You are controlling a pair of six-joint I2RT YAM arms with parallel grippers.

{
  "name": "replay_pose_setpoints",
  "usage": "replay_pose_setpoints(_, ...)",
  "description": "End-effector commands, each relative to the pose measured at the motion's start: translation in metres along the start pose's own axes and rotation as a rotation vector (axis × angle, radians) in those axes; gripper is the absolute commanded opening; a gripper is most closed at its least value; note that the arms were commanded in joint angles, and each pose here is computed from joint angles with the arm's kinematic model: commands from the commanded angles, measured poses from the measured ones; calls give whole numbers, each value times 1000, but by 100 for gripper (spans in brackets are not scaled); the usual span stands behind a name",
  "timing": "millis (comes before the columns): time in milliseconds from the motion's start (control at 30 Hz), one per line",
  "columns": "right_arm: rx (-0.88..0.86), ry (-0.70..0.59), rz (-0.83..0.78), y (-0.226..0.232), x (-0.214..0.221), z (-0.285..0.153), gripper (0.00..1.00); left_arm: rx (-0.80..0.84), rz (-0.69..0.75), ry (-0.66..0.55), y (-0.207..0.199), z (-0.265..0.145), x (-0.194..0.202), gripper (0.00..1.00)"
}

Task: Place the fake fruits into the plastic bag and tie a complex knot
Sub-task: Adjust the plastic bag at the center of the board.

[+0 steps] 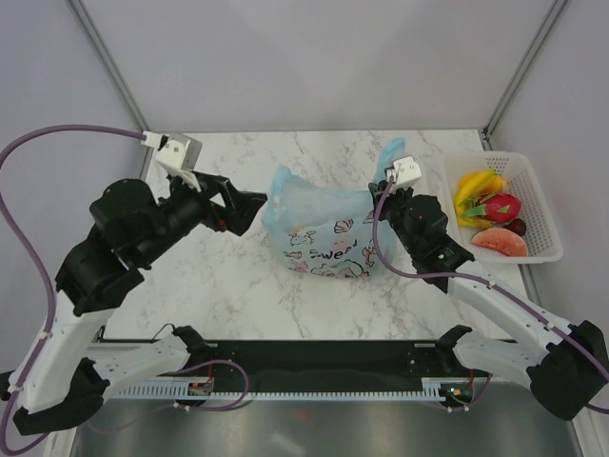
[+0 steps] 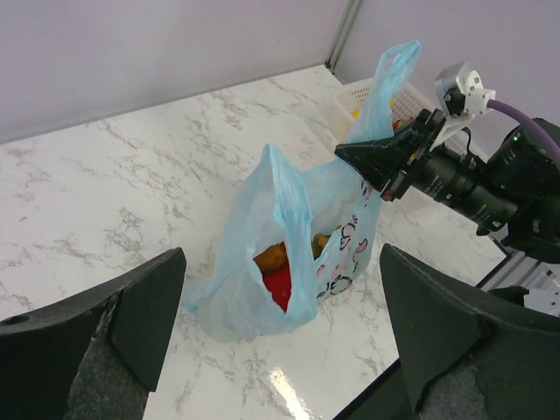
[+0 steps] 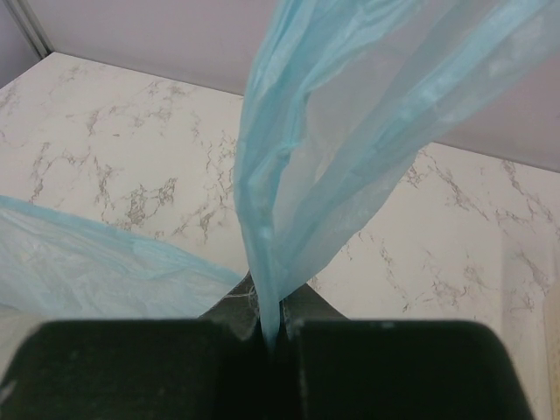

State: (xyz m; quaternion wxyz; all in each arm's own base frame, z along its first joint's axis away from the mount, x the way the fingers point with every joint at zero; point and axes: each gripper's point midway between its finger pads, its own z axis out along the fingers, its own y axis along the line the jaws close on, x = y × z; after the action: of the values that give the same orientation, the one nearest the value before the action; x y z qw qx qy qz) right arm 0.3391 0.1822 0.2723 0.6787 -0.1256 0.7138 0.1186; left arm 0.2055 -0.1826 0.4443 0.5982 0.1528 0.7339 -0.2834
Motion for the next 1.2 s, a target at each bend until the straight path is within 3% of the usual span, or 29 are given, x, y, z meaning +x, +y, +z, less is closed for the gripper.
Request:
replay_pose_setpoints(0, -33, -48, 46, 2, -22, 7, 0, -6, 88, 46, 10, -1, 21, 100)
replay_pose_setpoints(267, -71, -30, 60, -2, -24, 16, 0, -10, 43, 121, 36, 6, 68, 100)
replay_pose_setpoints(600, -114, 2, 93, -1, -18, 26, 0, 276, -13, 107, 25, 28, 122, 100)
replay_pose_setpoints(800, -121, 5, 104, -1, -19, 27, 0, 370, 109, -73, 20, 29, 127, 100)
replay_pose_setpoints(967, -152, -2, 112, 4, -25, 25, 0, 274, 161, -38, 43, 45, 133, 100)
replay_pose_setpoints(1167, -167, -2, 118, 7, -28, 24, 0, 325, 341, -54, 48, 64, 128, 98)
